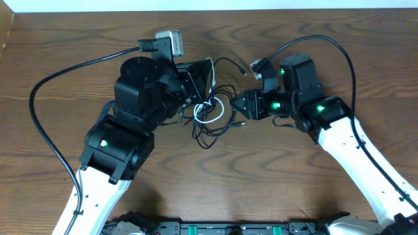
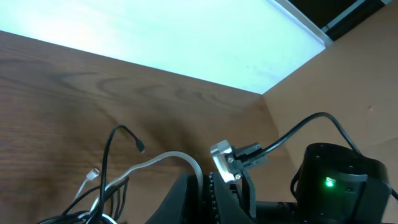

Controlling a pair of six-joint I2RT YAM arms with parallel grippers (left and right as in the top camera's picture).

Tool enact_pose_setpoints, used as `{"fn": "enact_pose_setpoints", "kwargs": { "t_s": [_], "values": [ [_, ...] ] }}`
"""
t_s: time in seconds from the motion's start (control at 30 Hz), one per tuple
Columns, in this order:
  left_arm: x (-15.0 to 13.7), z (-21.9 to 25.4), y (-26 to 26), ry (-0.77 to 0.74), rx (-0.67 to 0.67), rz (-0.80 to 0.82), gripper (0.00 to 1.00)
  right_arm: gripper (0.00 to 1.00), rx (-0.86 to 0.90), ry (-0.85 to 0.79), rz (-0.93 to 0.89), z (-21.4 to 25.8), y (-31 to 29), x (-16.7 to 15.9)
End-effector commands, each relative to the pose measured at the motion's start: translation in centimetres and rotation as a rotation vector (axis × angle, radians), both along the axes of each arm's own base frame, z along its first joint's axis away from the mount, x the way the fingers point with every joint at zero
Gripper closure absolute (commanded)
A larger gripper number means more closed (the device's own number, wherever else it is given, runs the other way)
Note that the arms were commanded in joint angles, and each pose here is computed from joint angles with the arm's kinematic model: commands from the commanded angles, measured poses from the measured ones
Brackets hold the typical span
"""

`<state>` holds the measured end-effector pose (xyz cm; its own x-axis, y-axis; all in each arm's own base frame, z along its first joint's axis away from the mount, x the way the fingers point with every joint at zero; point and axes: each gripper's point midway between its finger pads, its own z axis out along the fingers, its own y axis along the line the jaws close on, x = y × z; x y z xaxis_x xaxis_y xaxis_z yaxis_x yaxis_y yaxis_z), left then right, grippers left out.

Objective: Untangle cables

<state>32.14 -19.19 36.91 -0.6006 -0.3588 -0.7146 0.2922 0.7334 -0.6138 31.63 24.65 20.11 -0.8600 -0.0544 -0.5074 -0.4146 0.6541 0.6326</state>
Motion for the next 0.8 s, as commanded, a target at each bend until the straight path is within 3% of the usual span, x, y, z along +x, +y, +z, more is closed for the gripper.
{"fn": "enact_pose_setpoints", "kwargs": {
  "t_s": [0.0,0.33,0.67,0.73,0.77],
  "values": [
    [0.8,0.1,0.2,-0.015,0.021,0.019,0.92,0.59,0.05,0.075,0.033,-0.3,1.5,-0.3],
    [2.4,-1.3,-0.4,0.02,0.015,0.03,0.92,0.59,0.053,0.18,0.119,-4.2,4.2,-1.1],
    [2.6,-1.1,-0.4,0.015,0.009,0.039,0.92,0.59,0.082,0.185,0.126,-7.4,7.2,0.6],
    [2.6,-1.1,-0.4,0.014,0.009,0.039,0.92,0.61,0.088,0.202,0.122,-8.2,7.8,0.8],
    [2.7,-1.1,-0.4,0.014,0.011,0.044,0.92,0.69,0.086,0.215,0.12,-8.7,7.9,0.7]
  ]
}}
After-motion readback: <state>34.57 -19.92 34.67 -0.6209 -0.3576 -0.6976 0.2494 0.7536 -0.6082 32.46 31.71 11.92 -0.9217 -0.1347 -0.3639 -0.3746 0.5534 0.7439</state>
